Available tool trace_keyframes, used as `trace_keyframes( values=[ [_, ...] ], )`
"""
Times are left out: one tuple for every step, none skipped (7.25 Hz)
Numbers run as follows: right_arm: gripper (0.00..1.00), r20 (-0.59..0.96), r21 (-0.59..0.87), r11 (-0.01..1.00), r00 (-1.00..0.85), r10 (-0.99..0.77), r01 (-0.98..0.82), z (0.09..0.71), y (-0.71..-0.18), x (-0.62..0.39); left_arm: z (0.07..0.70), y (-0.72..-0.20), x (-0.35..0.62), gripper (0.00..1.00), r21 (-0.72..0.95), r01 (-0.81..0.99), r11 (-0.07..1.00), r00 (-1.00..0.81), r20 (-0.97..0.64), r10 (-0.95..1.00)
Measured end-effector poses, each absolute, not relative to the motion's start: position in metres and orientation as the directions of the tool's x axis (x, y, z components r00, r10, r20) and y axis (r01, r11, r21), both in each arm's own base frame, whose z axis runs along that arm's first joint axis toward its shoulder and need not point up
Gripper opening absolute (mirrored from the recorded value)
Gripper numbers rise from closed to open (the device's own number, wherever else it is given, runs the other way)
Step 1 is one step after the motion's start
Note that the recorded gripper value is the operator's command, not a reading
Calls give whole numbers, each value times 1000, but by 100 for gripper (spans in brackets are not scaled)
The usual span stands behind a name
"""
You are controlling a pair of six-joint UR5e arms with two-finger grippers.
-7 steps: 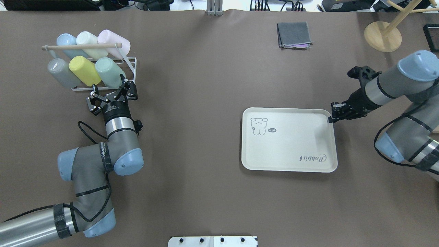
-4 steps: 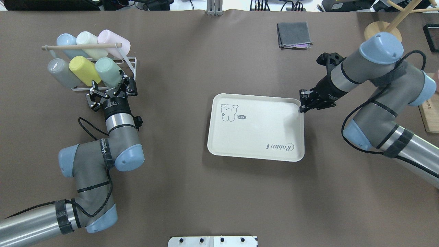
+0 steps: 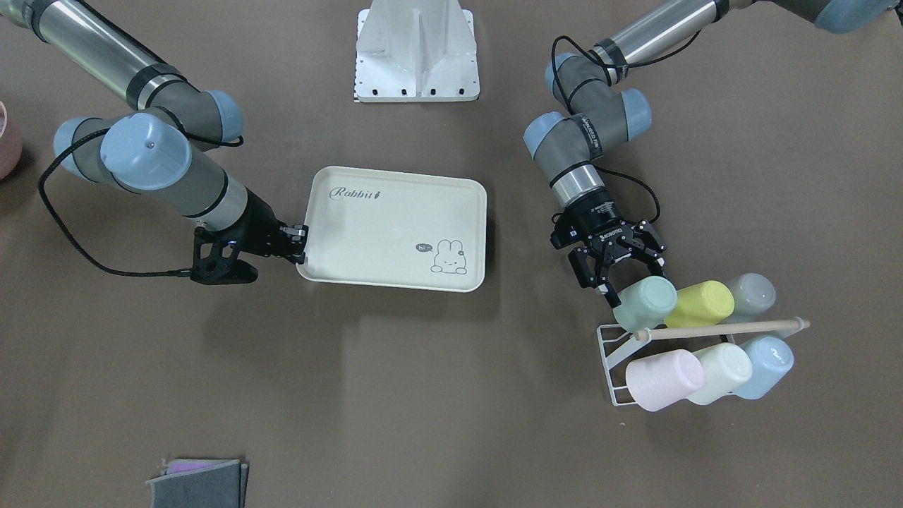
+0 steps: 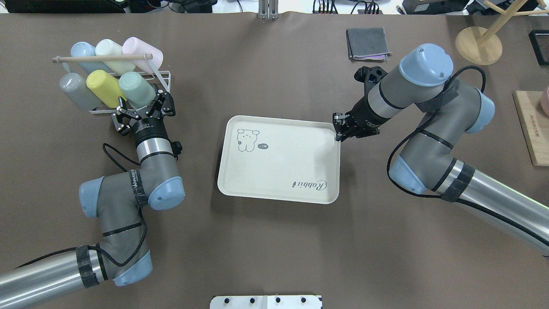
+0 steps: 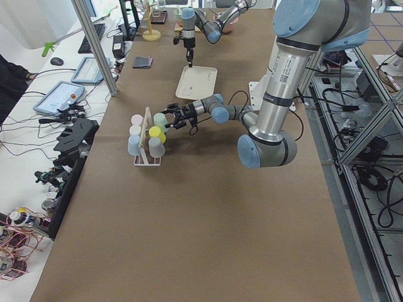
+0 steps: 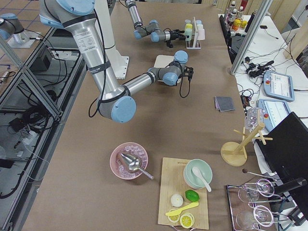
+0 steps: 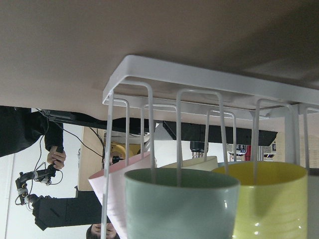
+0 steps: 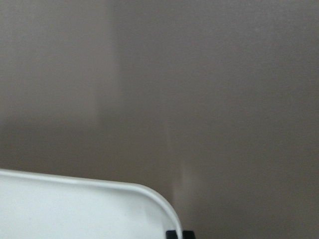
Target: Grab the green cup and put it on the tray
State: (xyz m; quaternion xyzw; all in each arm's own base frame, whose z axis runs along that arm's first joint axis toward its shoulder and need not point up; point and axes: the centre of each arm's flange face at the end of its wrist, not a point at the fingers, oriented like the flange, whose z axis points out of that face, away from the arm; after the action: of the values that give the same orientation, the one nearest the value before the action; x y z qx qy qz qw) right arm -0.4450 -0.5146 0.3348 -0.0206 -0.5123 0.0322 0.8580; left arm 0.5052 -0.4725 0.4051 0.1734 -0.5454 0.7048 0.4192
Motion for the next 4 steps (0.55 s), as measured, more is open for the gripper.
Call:
trace_keyframes(
  values=[
    [0, 881, -33, 999, 472, 36, -15, 329, -512, -453, 408, -475, 504, 98, -626, -778, -51, -589, 699, 406],
    [0, 881, 4, 1000, 472, -7, 6, 326, -513, -458, 412, -479, 502, 92, -632, -774, -48, -592, 693, 412],
    [0, 880, 36, 999, 472, -43, 24, 322, -517, -463, 415, -481, 502, 82, -637, -770, -48, -595, 688, 415],
    [0, 880, 52, 998, 472, -61, 33, 317, -522, -470, 417, -481, 502, 80, -639, -768, -48, -597, 686, 417]
  ],
)
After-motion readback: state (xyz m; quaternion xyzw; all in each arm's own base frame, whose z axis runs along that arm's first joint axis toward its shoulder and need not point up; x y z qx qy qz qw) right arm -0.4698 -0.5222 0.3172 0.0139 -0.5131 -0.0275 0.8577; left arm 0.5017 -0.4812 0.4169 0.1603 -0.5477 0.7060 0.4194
